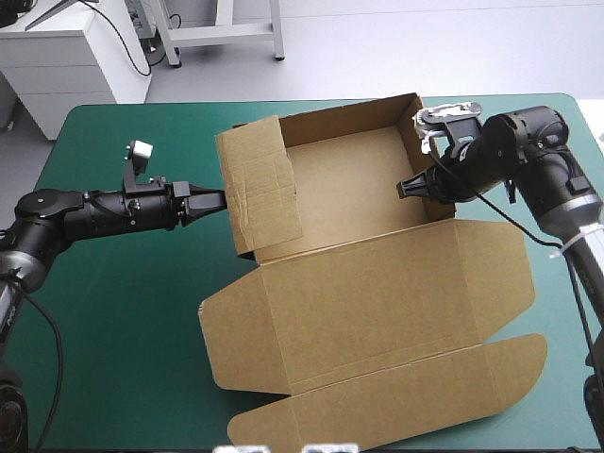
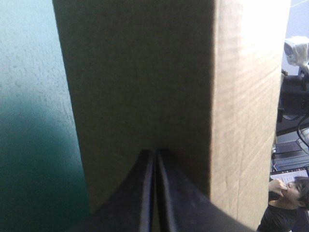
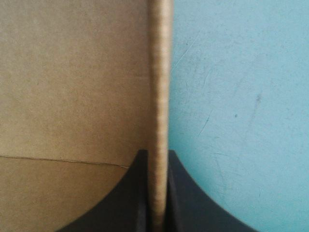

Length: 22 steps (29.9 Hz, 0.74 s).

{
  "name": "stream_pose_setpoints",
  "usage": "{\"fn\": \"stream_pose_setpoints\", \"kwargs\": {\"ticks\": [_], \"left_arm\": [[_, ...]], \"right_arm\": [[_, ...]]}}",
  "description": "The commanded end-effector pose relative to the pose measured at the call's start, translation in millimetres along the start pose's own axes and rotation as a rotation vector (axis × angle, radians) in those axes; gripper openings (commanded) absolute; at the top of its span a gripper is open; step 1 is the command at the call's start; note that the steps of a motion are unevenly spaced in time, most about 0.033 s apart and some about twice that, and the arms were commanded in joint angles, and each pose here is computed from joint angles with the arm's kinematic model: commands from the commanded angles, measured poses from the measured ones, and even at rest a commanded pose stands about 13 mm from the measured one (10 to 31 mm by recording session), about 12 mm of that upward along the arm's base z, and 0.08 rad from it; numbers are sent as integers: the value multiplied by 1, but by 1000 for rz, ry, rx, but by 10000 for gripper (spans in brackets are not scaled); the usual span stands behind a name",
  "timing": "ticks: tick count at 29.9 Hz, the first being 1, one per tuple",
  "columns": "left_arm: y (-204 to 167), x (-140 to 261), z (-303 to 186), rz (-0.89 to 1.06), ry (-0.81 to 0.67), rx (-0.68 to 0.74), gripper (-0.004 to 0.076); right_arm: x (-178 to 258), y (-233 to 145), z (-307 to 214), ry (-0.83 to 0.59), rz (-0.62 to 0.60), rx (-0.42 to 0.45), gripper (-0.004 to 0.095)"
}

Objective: Fold the box

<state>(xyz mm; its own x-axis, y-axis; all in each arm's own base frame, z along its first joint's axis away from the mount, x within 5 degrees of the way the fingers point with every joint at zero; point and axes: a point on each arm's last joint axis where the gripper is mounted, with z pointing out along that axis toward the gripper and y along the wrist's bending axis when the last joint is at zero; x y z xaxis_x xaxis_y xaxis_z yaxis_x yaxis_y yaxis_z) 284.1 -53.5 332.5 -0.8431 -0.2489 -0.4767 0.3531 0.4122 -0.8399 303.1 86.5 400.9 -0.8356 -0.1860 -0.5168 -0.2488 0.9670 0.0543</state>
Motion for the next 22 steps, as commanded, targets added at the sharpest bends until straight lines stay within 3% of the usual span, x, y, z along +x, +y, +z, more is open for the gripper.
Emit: {"fn": "stream_pose_setpoints", "kwargs": {"ticks": [1,9,11,13,22], "left_arm": [[-30,-3,-6,41,-22,127,67],[-38,-6,-8,48,-5,153,550],[-38,-6,-8,24,-3,153,627],[-37,-5,-8,17,9,140,661],[-37,-2,0,33,30,120,659]], "right_arm": [[-5,2,-25,-118,6,-15,-9],[-1,-5,-25,-75,-19,64,-10],[-1,-8,-25,-69,-27,93,-10],[-1,-9,-25,-68,-22,103,-9],[-3,-7,-25,-89,3,85,-13]]}}
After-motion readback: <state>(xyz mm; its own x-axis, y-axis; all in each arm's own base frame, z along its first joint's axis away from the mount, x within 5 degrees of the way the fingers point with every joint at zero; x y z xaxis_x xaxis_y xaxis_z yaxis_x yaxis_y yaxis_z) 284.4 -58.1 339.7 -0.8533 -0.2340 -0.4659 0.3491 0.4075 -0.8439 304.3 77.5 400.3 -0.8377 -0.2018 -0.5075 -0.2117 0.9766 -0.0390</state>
